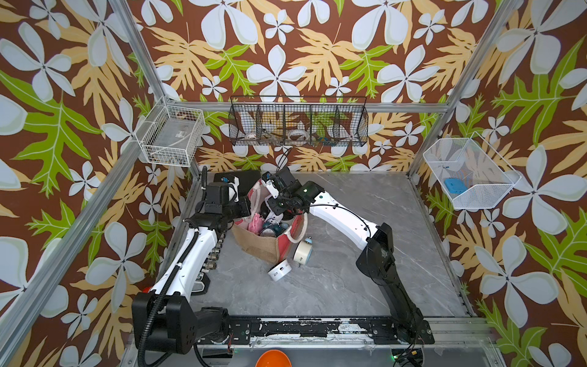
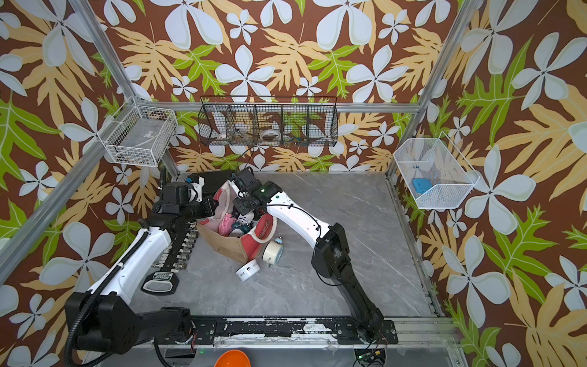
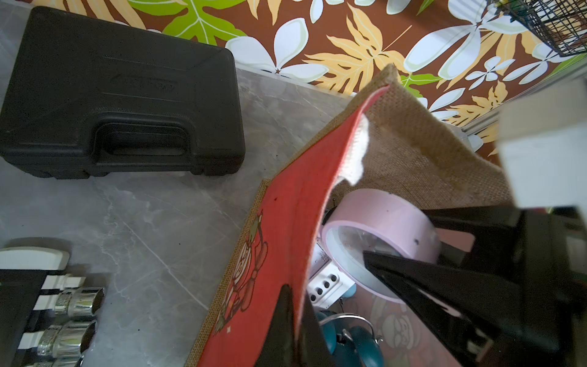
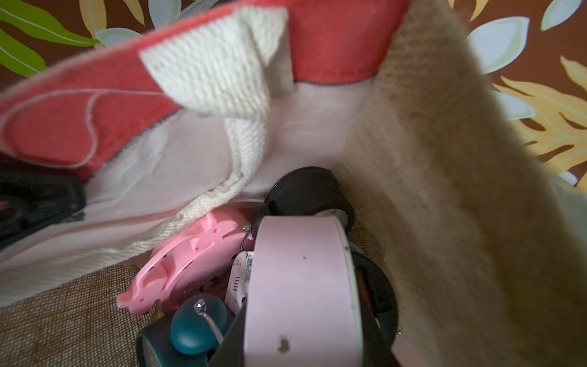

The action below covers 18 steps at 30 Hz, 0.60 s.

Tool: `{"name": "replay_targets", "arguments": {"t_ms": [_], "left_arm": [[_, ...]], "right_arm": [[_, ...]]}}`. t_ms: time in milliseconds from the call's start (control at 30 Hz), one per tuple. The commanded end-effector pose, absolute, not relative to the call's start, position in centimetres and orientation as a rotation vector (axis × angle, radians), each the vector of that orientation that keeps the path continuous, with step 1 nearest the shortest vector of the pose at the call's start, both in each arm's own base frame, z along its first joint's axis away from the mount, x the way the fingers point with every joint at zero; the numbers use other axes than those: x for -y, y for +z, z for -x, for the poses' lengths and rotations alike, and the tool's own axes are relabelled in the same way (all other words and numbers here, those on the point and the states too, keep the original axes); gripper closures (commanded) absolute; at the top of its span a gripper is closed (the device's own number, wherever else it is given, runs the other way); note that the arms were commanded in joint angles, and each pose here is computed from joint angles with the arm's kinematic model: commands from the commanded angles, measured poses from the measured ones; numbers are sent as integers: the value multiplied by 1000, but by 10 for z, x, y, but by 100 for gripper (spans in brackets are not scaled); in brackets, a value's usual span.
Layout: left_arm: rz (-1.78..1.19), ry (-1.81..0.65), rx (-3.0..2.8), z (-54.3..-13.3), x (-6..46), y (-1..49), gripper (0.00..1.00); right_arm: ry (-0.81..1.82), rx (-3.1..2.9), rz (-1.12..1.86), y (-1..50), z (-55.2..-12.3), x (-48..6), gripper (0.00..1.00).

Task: Put the alarm clock into the canvas bag
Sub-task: Place the alarm at the canvas bag.

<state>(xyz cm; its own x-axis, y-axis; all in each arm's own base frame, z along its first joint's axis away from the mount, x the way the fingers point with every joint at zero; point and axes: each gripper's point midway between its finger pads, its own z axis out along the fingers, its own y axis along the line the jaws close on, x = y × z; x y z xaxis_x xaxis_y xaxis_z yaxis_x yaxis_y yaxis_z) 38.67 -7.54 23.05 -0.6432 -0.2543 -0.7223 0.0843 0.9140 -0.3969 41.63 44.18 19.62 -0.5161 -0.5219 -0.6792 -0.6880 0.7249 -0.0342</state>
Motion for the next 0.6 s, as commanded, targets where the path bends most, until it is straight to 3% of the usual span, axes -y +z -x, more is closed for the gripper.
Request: {"name": "replay_targets", "arguments": {"t_ms": [0,367,567], "left_arm": [[106,-533,-2185,-389,79,237,100],[105,-532,-2186,-389,79,236,100],[106,-526,-2185,-389,78,237,100]], "right_arm": [[280,-2251,896,185,-425,-441,76],[336,-2287,923,147,-428,-455,76],[338,-2293,918,142,-429,-456,63]]}}
